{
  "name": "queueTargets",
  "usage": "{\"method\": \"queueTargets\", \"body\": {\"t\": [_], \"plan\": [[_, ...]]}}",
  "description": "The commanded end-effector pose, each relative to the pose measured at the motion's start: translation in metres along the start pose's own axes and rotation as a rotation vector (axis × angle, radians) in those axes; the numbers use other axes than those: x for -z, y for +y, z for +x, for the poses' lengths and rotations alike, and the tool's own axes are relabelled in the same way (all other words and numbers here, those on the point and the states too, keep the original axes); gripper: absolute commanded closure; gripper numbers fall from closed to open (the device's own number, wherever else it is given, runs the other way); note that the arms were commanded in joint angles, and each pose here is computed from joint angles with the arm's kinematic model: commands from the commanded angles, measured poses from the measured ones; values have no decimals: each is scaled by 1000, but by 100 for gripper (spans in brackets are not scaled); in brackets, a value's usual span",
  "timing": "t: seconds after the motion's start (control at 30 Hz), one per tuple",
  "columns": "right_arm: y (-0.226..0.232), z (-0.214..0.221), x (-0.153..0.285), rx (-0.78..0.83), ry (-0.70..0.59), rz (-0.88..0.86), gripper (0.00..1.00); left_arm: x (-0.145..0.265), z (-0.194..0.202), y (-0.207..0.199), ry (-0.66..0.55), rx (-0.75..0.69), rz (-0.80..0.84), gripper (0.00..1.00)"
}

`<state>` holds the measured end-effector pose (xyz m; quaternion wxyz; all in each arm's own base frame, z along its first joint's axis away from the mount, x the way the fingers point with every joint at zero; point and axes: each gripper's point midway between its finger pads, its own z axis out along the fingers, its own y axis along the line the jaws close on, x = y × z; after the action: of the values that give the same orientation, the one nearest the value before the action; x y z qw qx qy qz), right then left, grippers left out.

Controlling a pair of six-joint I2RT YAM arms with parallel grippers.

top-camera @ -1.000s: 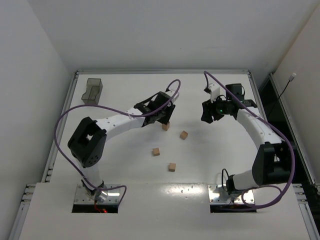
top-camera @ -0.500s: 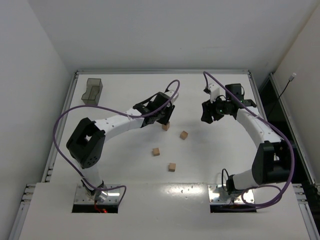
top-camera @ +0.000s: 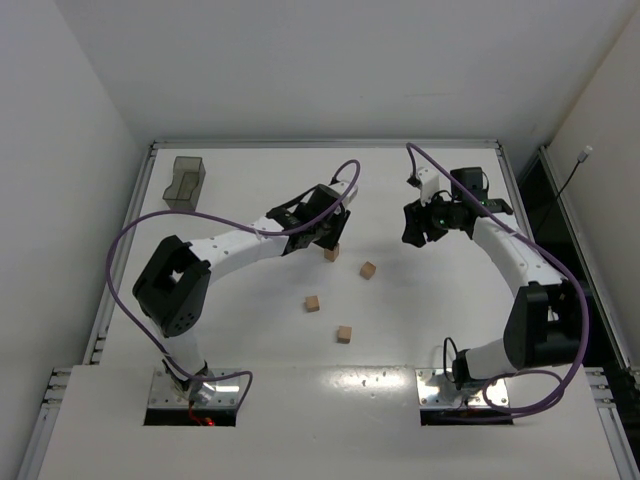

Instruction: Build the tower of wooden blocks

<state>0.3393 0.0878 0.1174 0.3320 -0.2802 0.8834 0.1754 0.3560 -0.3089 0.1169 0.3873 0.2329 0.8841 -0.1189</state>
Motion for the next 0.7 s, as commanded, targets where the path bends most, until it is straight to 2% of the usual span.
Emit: {"method": "queueTargets", "body": {"t": [0.0, 0.47, 0.67], "plan": [[-4, -21, 6, 26, -55, -1, 47, 13, -33, -7, -99, 25, 16, 100], [-4, -21, 6, 26, -55, -1, 47, 8, -33, -11, -100, 19, 14, 100], [-4, -19, 4, 21, -47, -4, 47, 8, -32, -12, -98, 10, 24, 86]]}}
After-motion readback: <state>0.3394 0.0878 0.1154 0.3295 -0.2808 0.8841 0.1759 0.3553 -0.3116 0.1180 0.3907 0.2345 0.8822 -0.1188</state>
